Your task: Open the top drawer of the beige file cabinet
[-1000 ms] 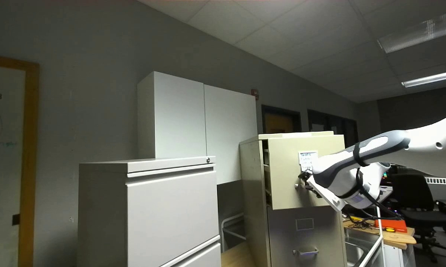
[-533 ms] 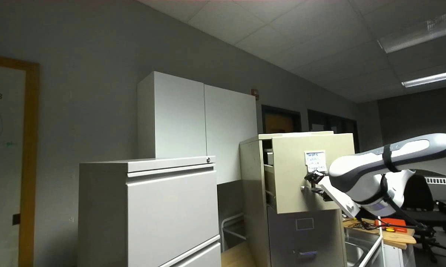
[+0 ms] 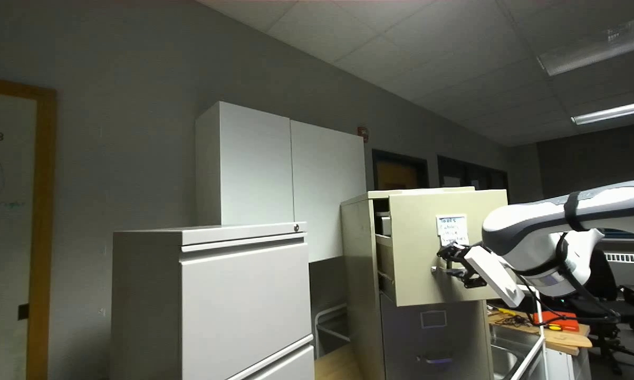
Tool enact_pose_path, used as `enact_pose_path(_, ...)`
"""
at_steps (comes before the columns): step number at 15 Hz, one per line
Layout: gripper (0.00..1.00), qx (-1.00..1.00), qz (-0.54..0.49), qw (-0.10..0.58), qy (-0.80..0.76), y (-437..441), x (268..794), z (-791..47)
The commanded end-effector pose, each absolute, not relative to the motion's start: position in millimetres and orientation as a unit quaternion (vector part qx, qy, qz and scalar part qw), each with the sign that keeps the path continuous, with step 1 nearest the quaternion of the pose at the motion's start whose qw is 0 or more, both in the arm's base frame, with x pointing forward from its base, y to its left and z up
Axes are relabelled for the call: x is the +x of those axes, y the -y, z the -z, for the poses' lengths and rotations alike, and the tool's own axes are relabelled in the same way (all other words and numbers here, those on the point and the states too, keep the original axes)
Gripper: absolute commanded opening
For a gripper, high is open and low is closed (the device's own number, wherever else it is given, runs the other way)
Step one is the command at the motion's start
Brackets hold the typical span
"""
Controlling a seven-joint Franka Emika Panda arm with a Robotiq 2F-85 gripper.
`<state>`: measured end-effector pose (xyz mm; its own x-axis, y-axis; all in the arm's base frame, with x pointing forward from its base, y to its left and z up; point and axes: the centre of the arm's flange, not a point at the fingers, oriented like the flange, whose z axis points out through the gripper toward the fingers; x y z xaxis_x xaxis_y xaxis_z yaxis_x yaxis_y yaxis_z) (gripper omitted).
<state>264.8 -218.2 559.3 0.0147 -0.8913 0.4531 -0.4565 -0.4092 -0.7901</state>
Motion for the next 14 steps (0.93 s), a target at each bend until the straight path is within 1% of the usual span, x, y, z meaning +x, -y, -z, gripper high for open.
enact_pose_path(1, 0.00, -0.720, 0.447, 0.250, -0.468, 163.4, 229.5, -521.0)
enact_pose_path(14, 0.00, -0.725, 0.443, 0.244, -0.468, 159.9, 234.7, -528.8)
